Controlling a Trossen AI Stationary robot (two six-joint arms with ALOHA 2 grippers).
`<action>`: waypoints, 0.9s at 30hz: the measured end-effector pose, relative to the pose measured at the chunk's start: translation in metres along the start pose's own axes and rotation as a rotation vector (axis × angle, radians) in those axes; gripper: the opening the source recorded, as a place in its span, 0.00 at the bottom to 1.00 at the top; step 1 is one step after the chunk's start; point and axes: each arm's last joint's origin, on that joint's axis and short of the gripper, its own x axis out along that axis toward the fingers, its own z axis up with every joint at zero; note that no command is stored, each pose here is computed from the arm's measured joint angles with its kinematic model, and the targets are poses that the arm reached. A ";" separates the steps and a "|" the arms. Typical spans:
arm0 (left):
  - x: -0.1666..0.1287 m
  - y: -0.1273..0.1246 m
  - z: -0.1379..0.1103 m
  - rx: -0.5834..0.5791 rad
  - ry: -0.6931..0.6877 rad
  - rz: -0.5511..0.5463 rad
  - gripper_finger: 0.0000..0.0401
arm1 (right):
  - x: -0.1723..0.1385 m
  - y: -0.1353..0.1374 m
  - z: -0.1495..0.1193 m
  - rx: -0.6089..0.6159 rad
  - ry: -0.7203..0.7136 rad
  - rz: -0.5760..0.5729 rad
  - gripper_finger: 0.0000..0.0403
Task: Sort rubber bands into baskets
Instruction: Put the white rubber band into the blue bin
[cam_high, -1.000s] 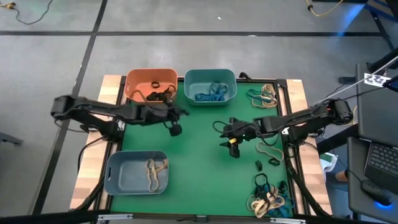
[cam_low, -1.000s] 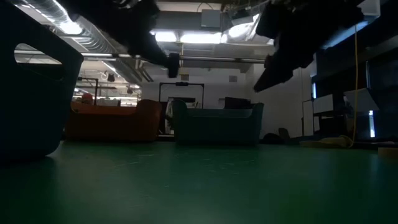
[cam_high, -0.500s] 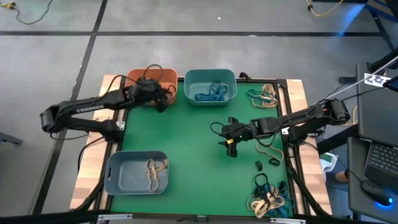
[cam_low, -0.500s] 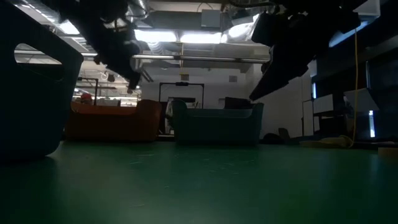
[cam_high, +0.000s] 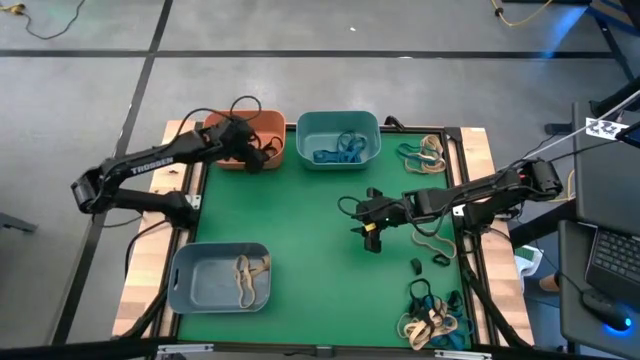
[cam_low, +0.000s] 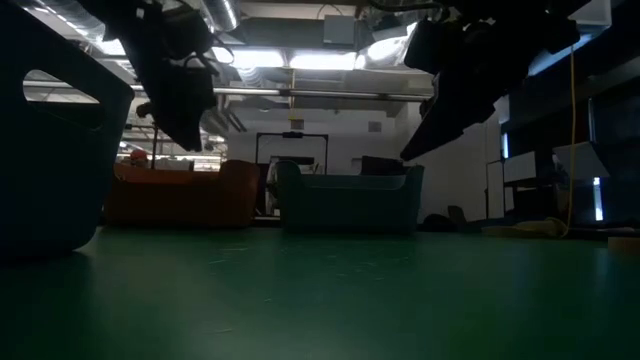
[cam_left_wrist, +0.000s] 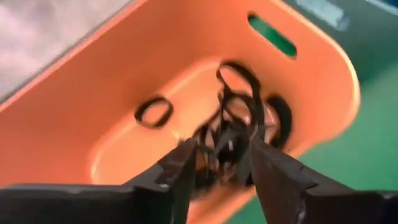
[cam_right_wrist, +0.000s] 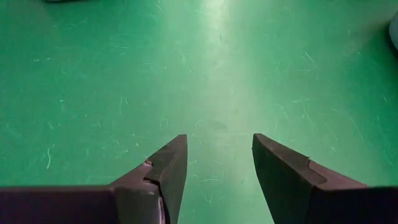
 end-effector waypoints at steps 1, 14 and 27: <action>-0.004 0.000 0.000 0.005 0.025 -0.008 0.38 | 0.000 0.000 0.000 -0.001 0.000 0.000 0.45; -0.027 -0.054 -0.006 0.126 -0.070 -0.227 0.37 | 0.000 0.001 -0.002 0.033 0.024 0.023 0.45; -0.061 -0.123 -0.031 0.275 -0.341 -0.557 0.36 | -0.038 -0.007 -0.036 0.175 0.402 -0.021 0.45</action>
